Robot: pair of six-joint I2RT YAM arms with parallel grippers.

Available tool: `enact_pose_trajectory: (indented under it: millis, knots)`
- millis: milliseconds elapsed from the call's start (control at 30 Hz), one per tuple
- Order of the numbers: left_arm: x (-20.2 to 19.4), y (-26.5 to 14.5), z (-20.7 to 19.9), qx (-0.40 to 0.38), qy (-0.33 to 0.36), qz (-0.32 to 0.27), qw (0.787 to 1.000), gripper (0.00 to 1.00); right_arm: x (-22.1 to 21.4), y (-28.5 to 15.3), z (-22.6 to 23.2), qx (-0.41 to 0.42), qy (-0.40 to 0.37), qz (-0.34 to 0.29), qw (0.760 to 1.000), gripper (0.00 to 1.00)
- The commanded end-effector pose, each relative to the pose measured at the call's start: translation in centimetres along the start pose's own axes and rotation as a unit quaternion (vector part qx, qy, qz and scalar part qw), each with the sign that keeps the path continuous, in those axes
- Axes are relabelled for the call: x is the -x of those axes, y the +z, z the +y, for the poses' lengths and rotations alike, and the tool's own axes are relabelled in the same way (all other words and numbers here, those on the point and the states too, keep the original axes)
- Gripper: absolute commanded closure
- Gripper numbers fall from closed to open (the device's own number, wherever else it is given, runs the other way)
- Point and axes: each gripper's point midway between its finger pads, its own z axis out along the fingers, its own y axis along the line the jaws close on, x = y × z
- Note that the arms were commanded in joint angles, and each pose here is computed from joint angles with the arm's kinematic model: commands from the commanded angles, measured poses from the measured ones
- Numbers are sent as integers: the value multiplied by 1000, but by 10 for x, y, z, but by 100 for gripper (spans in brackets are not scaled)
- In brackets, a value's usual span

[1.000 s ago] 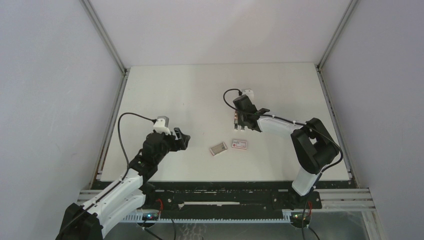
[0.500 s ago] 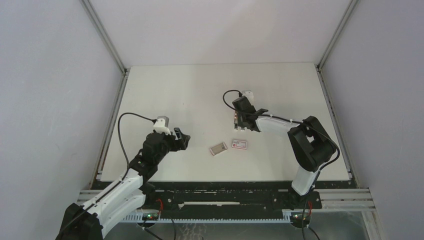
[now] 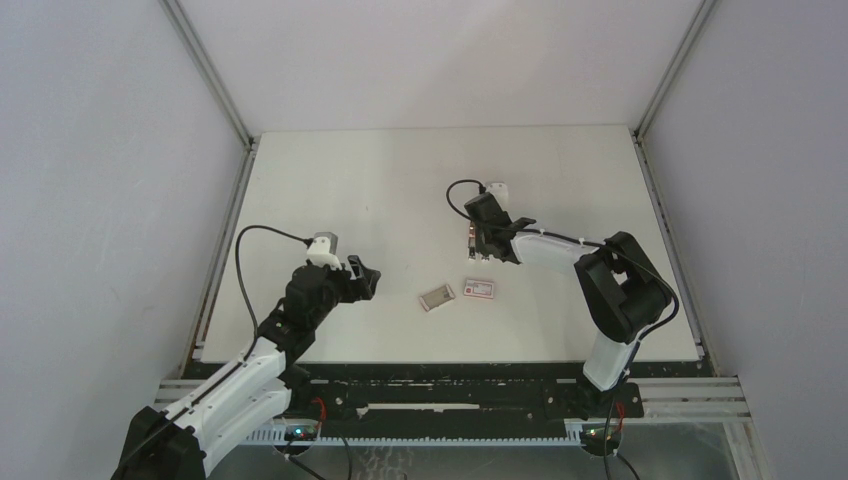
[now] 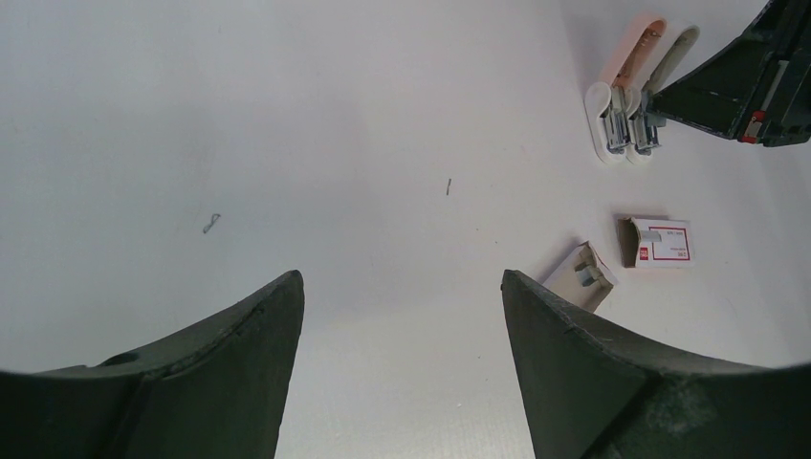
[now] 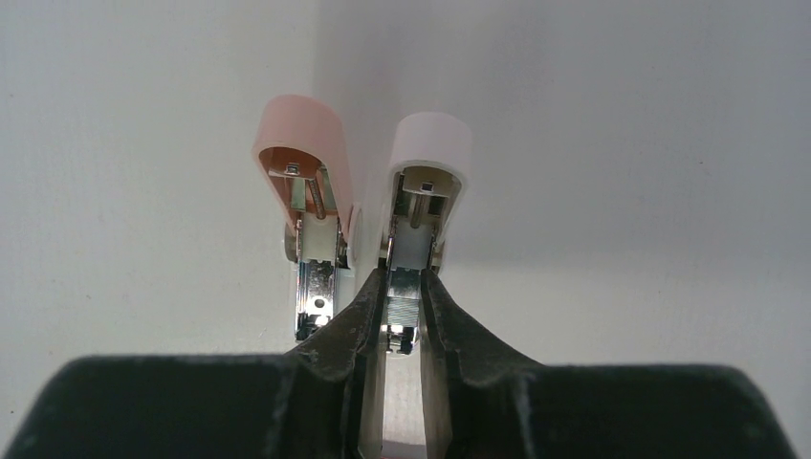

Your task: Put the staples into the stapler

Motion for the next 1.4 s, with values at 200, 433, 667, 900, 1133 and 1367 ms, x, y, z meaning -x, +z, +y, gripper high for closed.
enact_pose_trajectory:
  millis: [200, 433, 667, 900, 1133, 1367]
  knots:
    - [3, -1, 1, -3, 5, -12, 1000, 20, -1, 6, -2, -12, 9, -5, 1000, 87]
    - [3, -1, 1, -2, 5, -12, 1000, 20, -3, 7, -1, -12, 12, -2, 1000, 87]
    - [2, 0, 2, -1, 5, -10, 1000, 20, -2, 5, -1, -9, 18, -2, 1000, 87]
    - [2, 0, 2, -2, 5, -10, 1000, 20, -4, 5, -5, -15, 23, 4, 1000, 83]
    - [2, 0, 2, -1, 4, -10, 1000, 20, 1, -2, -5, -12, 26, -2, 1000, 62]
    - [5, -1, 1, -3, 4, -20, 1000, 20, 26, -38, 0, 26, 24, -32, 999, 59]
